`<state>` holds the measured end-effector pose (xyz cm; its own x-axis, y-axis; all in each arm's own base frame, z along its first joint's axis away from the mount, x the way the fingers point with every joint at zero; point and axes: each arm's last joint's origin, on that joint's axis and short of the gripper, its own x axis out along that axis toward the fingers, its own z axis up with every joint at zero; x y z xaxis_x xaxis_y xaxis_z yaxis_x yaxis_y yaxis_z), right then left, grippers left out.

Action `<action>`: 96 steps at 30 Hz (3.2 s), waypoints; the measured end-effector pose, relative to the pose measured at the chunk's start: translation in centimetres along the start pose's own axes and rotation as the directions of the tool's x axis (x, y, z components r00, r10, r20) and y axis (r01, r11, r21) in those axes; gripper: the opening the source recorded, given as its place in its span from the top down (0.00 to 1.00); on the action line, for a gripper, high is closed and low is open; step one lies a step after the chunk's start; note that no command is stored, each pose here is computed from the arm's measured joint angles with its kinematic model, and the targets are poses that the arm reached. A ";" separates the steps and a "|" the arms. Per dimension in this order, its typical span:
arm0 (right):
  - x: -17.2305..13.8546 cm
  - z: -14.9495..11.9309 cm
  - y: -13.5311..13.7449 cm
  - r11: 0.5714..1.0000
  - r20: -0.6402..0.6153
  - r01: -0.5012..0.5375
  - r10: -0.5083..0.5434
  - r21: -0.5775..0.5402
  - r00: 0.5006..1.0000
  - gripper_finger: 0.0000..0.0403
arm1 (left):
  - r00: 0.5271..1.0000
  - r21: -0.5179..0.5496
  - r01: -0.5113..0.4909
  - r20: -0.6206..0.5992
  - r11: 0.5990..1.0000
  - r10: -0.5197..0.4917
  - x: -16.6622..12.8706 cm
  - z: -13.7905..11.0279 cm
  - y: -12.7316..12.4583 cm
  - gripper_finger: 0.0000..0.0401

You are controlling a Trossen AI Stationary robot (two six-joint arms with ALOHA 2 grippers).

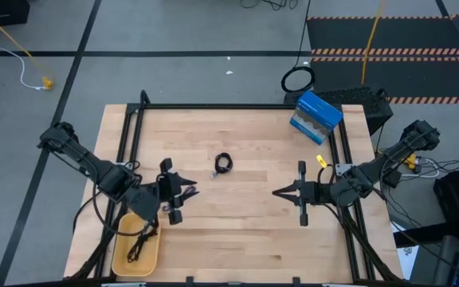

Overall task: Pick and place USB-C Cables
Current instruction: Put the blue charger cable into the yellow bin

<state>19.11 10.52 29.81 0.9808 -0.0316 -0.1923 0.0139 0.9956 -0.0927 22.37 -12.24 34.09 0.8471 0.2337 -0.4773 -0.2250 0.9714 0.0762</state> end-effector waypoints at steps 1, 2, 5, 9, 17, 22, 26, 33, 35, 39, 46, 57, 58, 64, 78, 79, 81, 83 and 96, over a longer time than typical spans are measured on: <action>0.0 0.0 0.0 1.000 0.000 0.000 0.000 -0.001 1.000 0.99 | 1.000 -0.006 0.016 -0.004 1.000 -0.016 0.0 0.4 0.2 0.66; 0.0 0.0 0.0 1.000 0.000 0.000 0.000 -0.004 1.000 0.99 | 0.999 -0.010 0.037 -0.016 0.999 -0.038 -0.1 0.9 0.5 0.66; 0.0 0.0 0.0 1.000 0.000 0.000 0.000 -0.009 1.000 1.00 | 0.995 -0.047 0.084 -0.058 0.995 -0.086 -0.3 2.2 1.5 0.66; 0.0 0.0 0.0 1.000 0.000 -0.001 0.001 -0.002 1.000 1.00 | 0.979 -0.121 0.054 -0.187 0.991 -0.076 -0.3 2.7 3.4 0.66; 0.0 0.0 0.0 1.000 0.000 0.000 0.000 0.000 1.000 1.00 | 0.839 -0.257 -0.151 -0.544 0.955 -0.014 0.4 3.1 6.8 0.66; 0.0 0.0 0.0 1.000 0.000 0.000 0.000 0.000 1.000 1.00 | 0.737 -0.227 -0.206 -0.676 0.952 -0.002 1.8 2.4 7.5 0.66; 0.0 0.0 0.0 1.000 0.000 0.000 0.000 0.001 1.000 1.00 | 0.693 -0.176 -0.216 -0.720 0.960 0.024 3.4 1.5 7.1 0.66; 0.0 0.0 0.0 1.000 -0.001 -0.005 0.005 0.030 1.000 1.00 | 0.610 -0.144 -0.268 -0.791 0.953 0.052 5.4 -1.5 6.7 0.66; 0.0 0.0 0.0 0.999 -0.001 -0.010 0.010 0.031 1.000 1.00 | 0.605 -0.151 -0.278 -0.795 0.949 0.051 6.1 -2.7 6.6 0.66; 0.0 0.0 0.1 0.999 -0.001 -0.029 0.029 0.032 1.000 1.00 | 0.568 -0.158 -0.297 -0.822 0.942 0.041 7.3 -5.4 6.4 0.66; 0.0 0.0 0.1 0.999 -0.001 -0.029 0.029 0.030 1.000 1.00 | 0.575 -0.247 -0.277 -0.817 0.929 -0.046 9.2 -9.5 5.8 0.66; 0.0 0.0 0.1 0.999 -0.001 -0.027 0.027 0.028 1.000 1.00 | 0.616 -0.324 -0.301 -0.784 0.897 -0.077 10.4 -12.6 5.4 0.66; 0.0 0.0 0.1 0.999 -0.001 -0.026 0.026 0.028 1.000 1.00 | 0.627 -0.337 -0.296 -0.775 0.894 -0.084 10.6 -12.8 5.4 0.66; 0.0 0.0 0.1 0.999 -0.001 -0.026 0.026 0.028 1.000 1.00 | 0.637 -0.342 -0.299 -0.766 0.891 -0.080 10.7 -14.0 5.3 0.66; 0.0 0.0 0.1 0.999 -0.001 -0.026 0.026 0.028 1.000 1.00 | 0.643 -0.314 -0.284 -0.763 0.906 -0.063 10.3 -14.8 4.4 0.51; 0.0 0.0 0.1 0.999 -0.001 -0.026 0.026 0.028 1.000 1.00 | 0.645 -0.312 -0.281 -0.762 0.908 -0.063 10.3 -14.8 4.4 0.50; 0.0 0.0 0.1 0.999 -0.001 -0.026 0.026 0.028 1.000 1.00 | 0.648 -0.308 -0.278 -0.759 0.910 -0.059 10.2 -14.9 4.2 0.50; 0.0 0.0 0.1 0.999 -0.001 -0.026 0.026 0.028 1.000 1.00 | 0.648 -0.306 -0.278 -0.759 0.911 -0.058 10.2 -14.9 4.2 0.50; 0.0 0.0 0.1 0.999 -0.001 -0.026 0.026 0.028 1.000 1.00 | 0.616 -0.222 -0.268 -0.787 0.937 -0.010 11.7 -16.2 3.8 0.50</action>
<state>19.12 10.60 29.80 0.9807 -0.0053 -0.1954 -0.0066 0.9981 -0.0605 23.65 -6.54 14.58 0.1453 0.1003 -0.9843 -0.5452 0.8383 0.0049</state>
